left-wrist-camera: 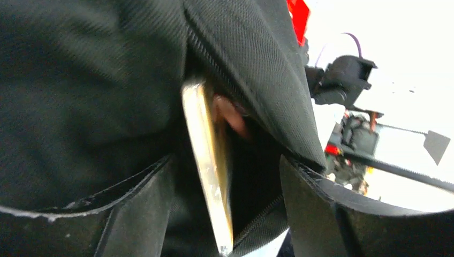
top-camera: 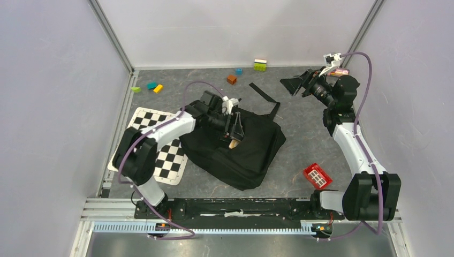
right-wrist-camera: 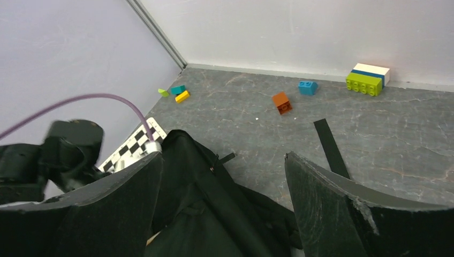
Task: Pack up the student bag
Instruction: Place the stationery in the student bag.
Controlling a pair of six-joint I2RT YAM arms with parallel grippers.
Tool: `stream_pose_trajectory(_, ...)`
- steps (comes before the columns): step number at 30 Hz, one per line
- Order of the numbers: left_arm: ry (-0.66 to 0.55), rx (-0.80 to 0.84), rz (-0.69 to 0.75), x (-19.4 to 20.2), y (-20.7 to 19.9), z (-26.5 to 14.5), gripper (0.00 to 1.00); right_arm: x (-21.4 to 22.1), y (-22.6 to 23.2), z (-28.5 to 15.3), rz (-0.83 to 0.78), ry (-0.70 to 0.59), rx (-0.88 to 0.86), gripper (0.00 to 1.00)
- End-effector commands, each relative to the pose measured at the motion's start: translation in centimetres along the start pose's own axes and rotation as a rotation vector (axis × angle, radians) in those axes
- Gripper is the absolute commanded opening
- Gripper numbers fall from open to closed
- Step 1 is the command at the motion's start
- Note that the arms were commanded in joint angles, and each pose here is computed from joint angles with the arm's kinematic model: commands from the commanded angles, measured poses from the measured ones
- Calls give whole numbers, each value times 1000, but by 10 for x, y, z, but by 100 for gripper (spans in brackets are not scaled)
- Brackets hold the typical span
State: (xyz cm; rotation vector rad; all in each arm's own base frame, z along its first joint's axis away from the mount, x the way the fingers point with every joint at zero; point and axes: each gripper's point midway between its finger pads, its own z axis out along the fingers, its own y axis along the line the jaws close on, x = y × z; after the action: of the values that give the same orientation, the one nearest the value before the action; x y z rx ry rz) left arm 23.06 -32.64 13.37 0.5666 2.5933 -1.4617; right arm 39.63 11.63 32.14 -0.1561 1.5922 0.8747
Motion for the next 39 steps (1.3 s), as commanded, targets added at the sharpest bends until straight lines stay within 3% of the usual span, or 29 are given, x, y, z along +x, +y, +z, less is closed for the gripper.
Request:
stream_pose_trajectory(1,-115,-180,17,-14,26,-35,80,-25,6,-2,-75,-52,11,89)
stream_pose_trajectory(5,-174,-149,-10,-23,21,-44,81,-25,5,0,-69,-55,9,89)
stream_pose_trajectory(9,-176,-143,-23,-24,24,-40,77,-27,6,2,-66,-60,2,89)
stream_pose_trajectory(17,-178,-166,0,-35,32,-32,77,-29,9,2,-70,-67,-14,89)
stream_pose_trajectory(26,-167,-147,94,-46,30,0,90,-33,15,0,-86,-72,-28,90)
stream_pose_trajectory(33,-260,18,199,-56,-19,-24,91,-32,14,0,-88,-67,-26,90)
stream_pose_trajectory(39,-268,157,190,-51,-41,-43,92,-29,11,0,-84,-65,-14,90)
